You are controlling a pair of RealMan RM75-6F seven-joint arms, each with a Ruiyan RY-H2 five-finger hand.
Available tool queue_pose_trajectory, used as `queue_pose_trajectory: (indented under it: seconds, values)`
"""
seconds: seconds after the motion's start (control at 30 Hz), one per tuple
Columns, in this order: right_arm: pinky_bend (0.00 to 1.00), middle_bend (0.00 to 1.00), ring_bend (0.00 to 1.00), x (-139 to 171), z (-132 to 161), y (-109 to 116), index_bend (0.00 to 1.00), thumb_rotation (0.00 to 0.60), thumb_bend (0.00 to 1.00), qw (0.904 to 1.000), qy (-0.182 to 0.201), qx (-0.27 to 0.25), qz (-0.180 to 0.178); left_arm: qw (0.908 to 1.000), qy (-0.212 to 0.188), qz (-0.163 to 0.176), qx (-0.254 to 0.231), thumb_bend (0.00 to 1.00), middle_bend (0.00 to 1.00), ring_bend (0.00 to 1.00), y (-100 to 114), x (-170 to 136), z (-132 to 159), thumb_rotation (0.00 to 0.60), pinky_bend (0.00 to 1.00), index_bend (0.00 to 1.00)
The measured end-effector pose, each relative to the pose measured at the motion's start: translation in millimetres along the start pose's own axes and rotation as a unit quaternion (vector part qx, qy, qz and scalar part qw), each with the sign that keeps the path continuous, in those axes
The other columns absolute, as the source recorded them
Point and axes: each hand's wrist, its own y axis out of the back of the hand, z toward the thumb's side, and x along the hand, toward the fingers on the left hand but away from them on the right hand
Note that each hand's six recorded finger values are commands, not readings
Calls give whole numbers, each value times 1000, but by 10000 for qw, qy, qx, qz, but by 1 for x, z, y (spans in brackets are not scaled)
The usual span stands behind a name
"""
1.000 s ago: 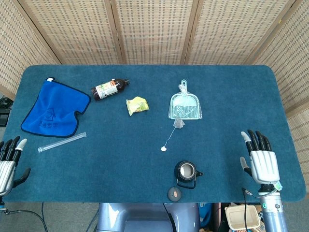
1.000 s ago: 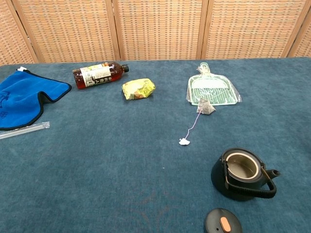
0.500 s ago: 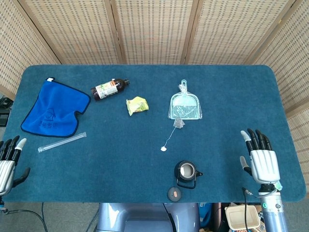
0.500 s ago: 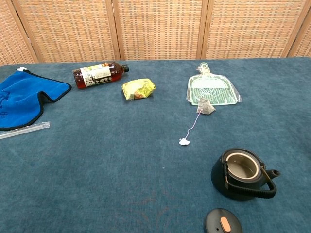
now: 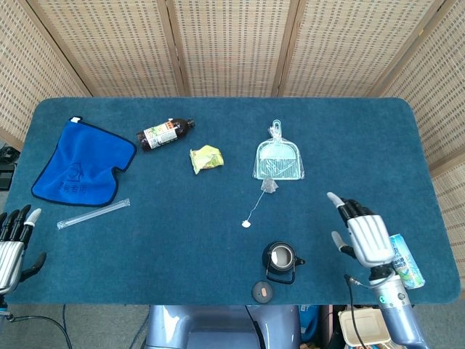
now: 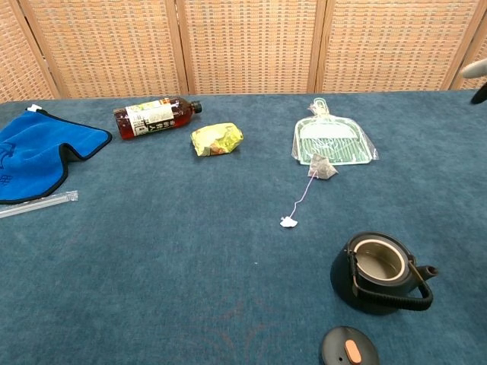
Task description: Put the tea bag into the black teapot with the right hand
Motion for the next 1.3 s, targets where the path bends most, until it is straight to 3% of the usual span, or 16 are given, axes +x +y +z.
queue_pose_trajectory:
  seconds: [0.2, 0.37, 0.83, 1.3]
  values:
    - [721, 568, 563, -19, 26, -2, 232, 600, 303, 9984, 490, -76, 287, 10000, 4, -3, 19, 349, 0, 0, 0, 1, 0, 600, 0, 0]
    - [765, 627, 636, -37, 50, -4, 261, 600, 259, 9948, 881, -87, 500, 10000, 26, -17, 38, 349, 0, 0, 0, 3, -1, 600, 0, 0]
    - [853, 752, 770, -76, 98, -29, 398, 600, 293, 9836, 1451, 116, 1066, 9998, 55, 129, 128, 349, 0, 0, 9, 12, 1, 600, 0, 0]
    - [903, 836, 858, -102, 132, -51, 521, 600, 399, 9760, 1804, 360, 1166, 9997, 62, 179, 173, 348, 0, 0, 13, 19, 6, 600, 0, 0]
